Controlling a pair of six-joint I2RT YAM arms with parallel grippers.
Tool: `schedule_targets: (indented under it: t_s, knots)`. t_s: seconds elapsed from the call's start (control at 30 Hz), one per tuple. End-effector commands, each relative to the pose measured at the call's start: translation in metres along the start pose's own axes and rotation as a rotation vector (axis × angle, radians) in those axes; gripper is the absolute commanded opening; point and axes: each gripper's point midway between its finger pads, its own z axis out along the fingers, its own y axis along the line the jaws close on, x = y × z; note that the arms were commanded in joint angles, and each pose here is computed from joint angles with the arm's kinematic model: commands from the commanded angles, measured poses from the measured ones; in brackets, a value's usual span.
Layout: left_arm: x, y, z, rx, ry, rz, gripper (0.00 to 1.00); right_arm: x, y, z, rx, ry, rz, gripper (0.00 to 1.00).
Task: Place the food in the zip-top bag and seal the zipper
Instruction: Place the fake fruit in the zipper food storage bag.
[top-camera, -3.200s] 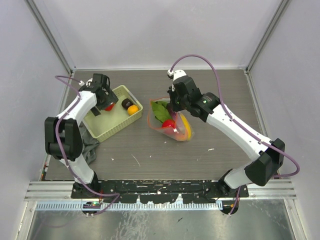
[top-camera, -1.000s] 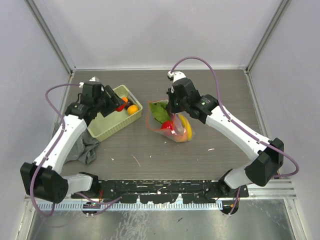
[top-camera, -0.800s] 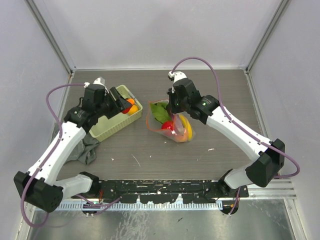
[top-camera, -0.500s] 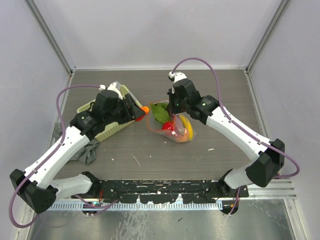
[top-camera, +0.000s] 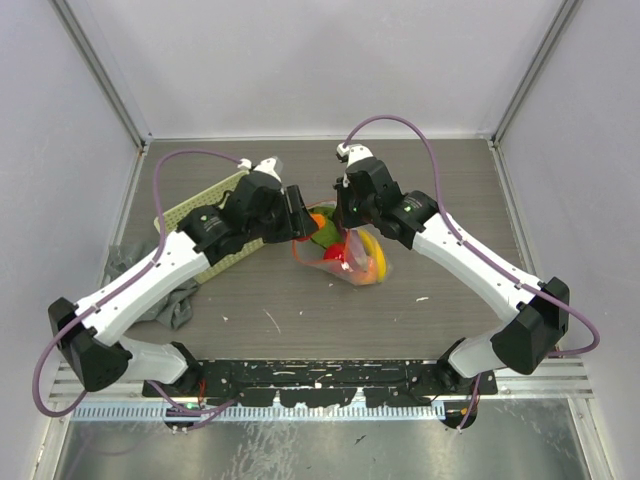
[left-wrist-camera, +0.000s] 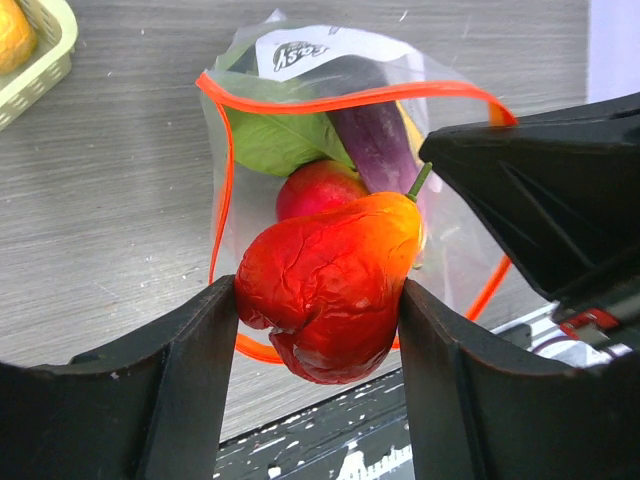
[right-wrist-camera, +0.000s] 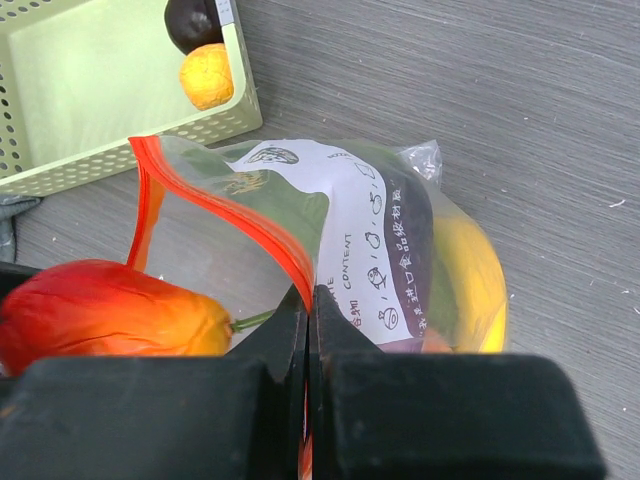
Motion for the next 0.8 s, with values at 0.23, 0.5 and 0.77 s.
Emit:
schedule_targets:
  t_s: [0.23, 0.5, 0.77]
  knots:
    - [0.0, 0.001, 0.02, -0.087, 0.003, 0.063, 0.69, -0.033, 0.016, -0.021, -0.082, -0.126, 0.032, 0.0]
    - [0.003, -0.003, 0.023, -0.066, 0.015, 0.057, 0.97, -0.032, 0.017, -0.02, -0.088, -0.126, 0.036, 0.01]
    - [-0.008, 0.003, -0.012, -0.065, -0.036, 0.059, 0.96, -0.031, 0.016, -0.02, -0.085, -0.126, 0.037, 0.01]
